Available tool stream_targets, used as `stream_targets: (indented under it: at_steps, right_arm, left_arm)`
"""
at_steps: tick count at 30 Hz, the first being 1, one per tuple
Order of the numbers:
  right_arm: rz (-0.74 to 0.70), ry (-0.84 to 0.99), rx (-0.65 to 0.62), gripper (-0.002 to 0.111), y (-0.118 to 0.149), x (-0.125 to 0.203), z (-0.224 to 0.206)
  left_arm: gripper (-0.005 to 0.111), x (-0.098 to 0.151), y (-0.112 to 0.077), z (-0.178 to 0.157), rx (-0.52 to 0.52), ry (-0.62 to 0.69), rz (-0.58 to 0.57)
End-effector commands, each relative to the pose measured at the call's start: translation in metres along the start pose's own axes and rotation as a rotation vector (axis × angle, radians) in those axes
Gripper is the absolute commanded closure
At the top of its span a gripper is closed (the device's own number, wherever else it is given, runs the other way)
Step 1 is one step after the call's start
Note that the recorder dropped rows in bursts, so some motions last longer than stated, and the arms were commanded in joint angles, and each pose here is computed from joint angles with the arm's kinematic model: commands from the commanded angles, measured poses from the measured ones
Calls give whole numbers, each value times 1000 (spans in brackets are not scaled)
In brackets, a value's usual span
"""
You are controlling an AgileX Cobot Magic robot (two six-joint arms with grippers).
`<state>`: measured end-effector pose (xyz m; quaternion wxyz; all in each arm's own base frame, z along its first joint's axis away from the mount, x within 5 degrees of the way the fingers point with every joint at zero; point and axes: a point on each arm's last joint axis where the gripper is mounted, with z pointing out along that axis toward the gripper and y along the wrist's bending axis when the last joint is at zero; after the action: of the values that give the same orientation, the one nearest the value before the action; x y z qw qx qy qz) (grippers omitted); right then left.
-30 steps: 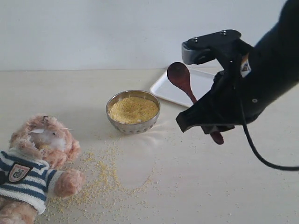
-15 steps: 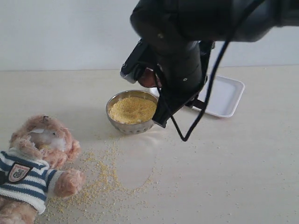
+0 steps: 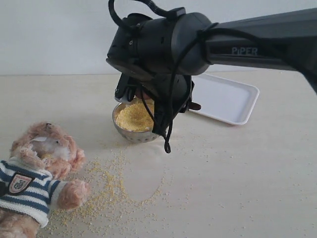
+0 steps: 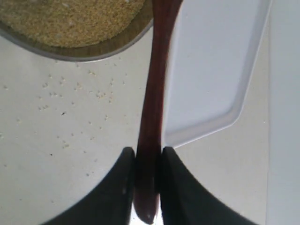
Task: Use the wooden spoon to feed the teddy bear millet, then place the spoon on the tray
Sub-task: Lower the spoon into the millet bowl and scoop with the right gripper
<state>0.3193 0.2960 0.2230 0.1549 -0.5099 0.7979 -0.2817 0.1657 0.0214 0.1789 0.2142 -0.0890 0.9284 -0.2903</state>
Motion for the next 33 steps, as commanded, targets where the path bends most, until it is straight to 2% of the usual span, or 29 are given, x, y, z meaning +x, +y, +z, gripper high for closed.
stream_targets:
  at_steps: [1,19,33]
  right_arm:
    - [-56,23,80,106,-3,-4,8]
    - [-144,91,105,106,16,-13,42]
    - [-147,72,66,106,33,-19,34]
  left_arm:
    - [102,1,-1,0,15,-4,-7]
    - [102,1,-1,0,15,-4,-7]
    - [102,1,-1,0,15,-4,-7]
